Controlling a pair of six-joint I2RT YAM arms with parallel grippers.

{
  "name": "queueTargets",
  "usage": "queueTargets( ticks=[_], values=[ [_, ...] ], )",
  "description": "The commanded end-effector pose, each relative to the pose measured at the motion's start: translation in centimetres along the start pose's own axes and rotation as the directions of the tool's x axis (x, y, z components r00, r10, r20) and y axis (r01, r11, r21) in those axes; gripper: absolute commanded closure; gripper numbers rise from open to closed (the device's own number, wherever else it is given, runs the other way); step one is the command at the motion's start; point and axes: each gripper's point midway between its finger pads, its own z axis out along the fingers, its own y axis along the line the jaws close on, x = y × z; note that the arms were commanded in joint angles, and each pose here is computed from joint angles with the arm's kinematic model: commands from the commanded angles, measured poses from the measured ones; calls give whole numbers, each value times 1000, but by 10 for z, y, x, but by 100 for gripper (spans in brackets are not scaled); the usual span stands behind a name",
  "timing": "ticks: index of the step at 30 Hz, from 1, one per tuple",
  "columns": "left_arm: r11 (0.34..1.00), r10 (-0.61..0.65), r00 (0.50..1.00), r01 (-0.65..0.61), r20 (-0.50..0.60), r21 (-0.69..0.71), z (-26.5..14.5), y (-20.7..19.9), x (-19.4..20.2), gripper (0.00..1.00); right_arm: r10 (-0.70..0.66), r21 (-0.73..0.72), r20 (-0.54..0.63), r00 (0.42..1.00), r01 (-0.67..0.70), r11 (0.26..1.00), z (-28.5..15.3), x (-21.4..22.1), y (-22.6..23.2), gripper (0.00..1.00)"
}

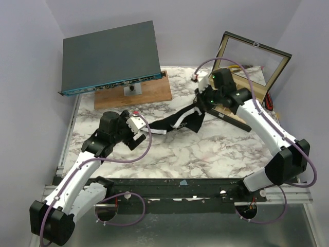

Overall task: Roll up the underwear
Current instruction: Flatten out the underwear at the center of the board.

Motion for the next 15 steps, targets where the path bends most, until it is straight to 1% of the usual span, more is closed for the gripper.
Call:
queueTargets(
  ticks=[1,2,4,6,8,9,11,12,15],
  values=[
    [999,47,999,-47,-3,-4,8,2,-7,1,277,64,-182,944,-269,961,1,65,-43,86],
    [999,50,999,-50,-4,4,10,0,-9,1,325,81,-201,924,-315,946,2,78,-53,76],
    [998,60,998,-60,-9,15,13,-2,-11,1,370,95,-246,896,-357,929,8,101,-61,56],
    [998,67,998,-67,-13,23,18,-4,-13,1,357,81,-262,897,-348,934,12,111,-58,42],
    [997,73,997,-73,-16,31,21,-5,-15,1,330,8,-231,915,-338,941,12,105,-46,32],
    [997,72,997,-72,-16,35,23,-6,-17,1,313,-46,-210,926,-330,943,11,100,-36,29],
    [997,66,998,-65,-17,48,27,-8,-20,1,266,-118,-174,948,-288,950,6,91,-22,25],
    [997,60,998,-58,-19,56,29,-10,-21,1,232,-135,-162,959,-254,958,5,88,-17,24],
    [997,43,999,-41,-21,72,34,-12,-25,1,115,-152,-181,977,-143,978,14,93,6,24]
  ],
)
